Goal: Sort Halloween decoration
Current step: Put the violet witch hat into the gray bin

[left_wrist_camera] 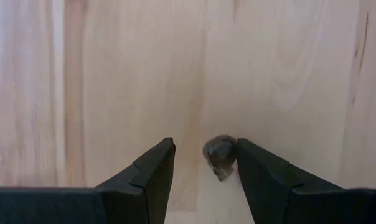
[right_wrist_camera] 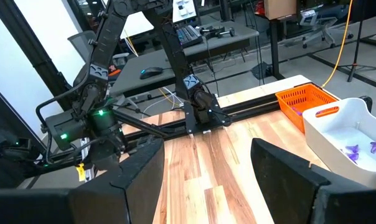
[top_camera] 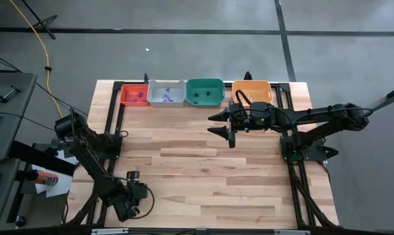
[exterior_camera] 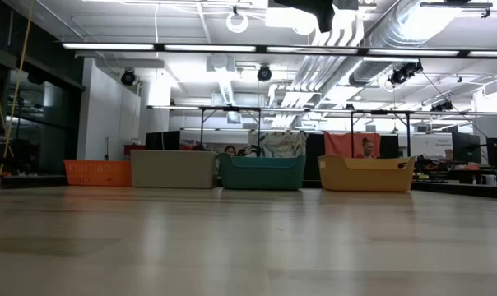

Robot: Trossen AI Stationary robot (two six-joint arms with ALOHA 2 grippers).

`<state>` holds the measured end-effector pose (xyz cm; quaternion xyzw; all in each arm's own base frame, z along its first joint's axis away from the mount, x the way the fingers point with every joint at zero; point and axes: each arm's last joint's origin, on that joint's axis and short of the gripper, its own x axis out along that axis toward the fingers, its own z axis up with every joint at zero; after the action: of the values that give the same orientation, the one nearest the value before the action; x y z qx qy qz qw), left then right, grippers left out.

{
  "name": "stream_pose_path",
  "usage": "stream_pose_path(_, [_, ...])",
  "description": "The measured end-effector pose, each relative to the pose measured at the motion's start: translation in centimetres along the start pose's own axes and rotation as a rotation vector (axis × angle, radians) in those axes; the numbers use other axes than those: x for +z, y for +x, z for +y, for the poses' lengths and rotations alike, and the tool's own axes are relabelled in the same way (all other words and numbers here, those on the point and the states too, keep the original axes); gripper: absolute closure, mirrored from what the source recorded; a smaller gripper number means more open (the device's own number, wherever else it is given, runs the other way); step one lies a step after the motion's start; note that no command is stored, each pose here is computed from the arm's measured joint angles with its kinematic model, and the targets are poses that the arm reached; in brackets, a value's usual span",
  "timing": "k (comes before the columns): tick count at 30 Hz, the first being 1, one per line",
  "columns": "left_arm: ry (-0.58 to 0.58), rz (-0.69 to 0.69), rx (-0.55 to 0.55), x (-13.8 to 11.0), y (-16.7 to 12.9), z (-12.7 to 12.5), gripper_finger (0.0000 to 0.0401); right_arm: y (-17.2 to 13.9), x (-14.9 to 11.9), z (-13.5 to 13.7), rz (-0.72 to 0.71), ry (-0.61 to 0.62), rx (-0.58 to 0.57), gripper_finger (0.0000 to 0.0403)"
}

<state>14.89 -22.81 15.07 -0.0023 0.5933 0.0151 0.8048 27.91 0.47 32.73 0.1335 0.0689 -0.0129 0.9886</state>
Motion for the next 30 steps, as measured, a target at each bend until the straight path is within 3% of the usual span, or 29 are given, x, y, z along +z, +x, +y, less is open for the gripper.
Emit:
stream_pose_path(8, [0.026,0.078,-0.06,-0.3,-0.2,-0.2,0.0241,0.0,0.0,0.0,0.0,0.0,0.0,0.0169])
stream_pose_path(30, [0.011,0.093,-0.006,-0.3,1.3,-0.3,0.0241,0.0,0.0,0.0,0.0,0.0,0.0,0.0169])
